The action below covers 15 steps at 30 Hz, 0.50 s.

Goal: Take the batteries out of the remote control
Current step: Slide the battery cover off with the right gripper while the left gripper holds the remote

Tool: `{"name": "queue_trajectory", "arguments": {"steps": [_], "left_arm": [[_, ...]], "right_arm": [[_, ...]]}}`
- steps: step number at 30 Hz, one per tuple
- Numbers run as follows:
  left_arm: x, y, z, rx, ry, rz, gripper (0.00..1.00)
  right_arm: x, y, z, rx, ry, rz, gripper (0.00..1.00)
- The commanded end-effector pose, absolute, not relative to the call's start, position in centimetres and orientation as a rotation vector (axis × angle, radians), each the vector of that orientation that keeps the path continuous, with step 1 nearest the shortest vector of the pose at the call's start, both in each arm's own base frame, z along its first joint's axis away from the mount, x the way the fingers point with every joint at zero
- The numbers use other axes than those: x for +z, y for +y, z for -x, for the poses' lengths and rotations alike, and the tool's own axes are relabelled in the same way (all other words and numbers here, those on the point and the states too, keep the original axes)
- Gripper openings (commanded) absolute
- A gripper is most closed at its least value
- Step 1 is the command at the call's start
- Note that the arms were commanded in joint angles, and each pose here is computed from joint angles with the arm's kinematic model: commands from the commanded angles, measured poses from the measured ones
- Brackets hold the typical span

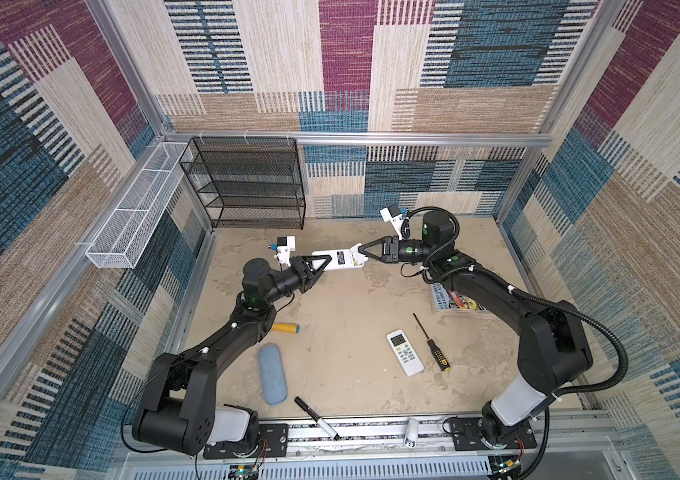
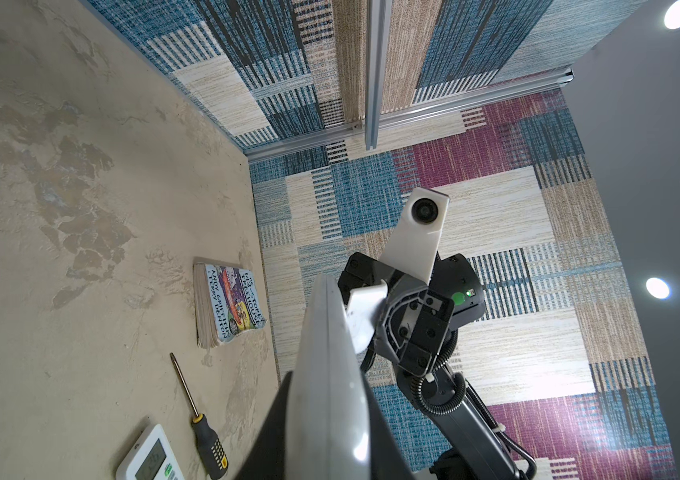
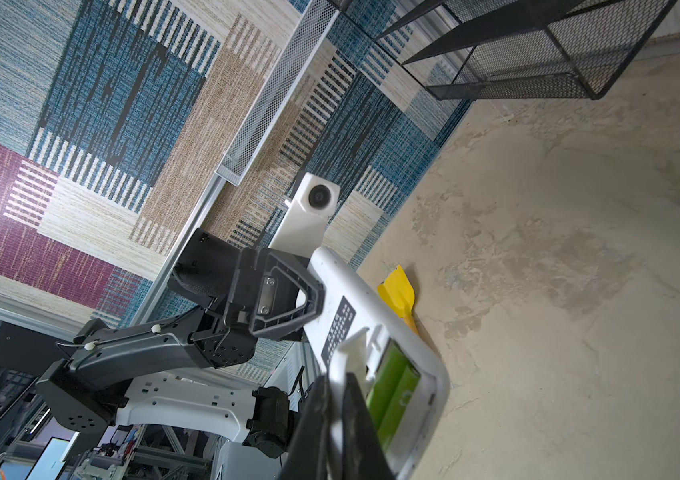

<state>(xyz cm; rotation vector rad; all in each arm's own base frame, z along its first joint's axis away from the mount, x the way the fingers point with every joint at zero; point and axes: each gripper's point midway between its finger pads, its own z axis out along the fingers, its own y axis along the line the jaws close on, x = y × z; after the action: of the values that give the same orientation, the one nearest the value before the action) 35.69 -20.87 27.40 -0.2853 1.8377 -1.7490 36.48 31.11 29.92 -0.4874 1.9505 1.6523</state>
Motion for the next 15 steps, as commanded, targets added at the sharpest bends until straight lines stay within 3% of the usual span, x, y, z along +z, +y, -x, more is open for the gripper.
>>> {"name": "queue_trajectory", "arguments": {"steps": [1,15], "left_arm": [[28.8,-20.9,-35.6,-1.748,1.779,0.224,0.18],[28.8,-20.9,-35.5,-1.747,1.782,0.215,0.18]], "right_arm": [[30.3,31.2,-36.4,1.664,1.939,0.507,0.08],[31.6,31.4,-36.0,1.701,1.901,0.546,0.00]]}}
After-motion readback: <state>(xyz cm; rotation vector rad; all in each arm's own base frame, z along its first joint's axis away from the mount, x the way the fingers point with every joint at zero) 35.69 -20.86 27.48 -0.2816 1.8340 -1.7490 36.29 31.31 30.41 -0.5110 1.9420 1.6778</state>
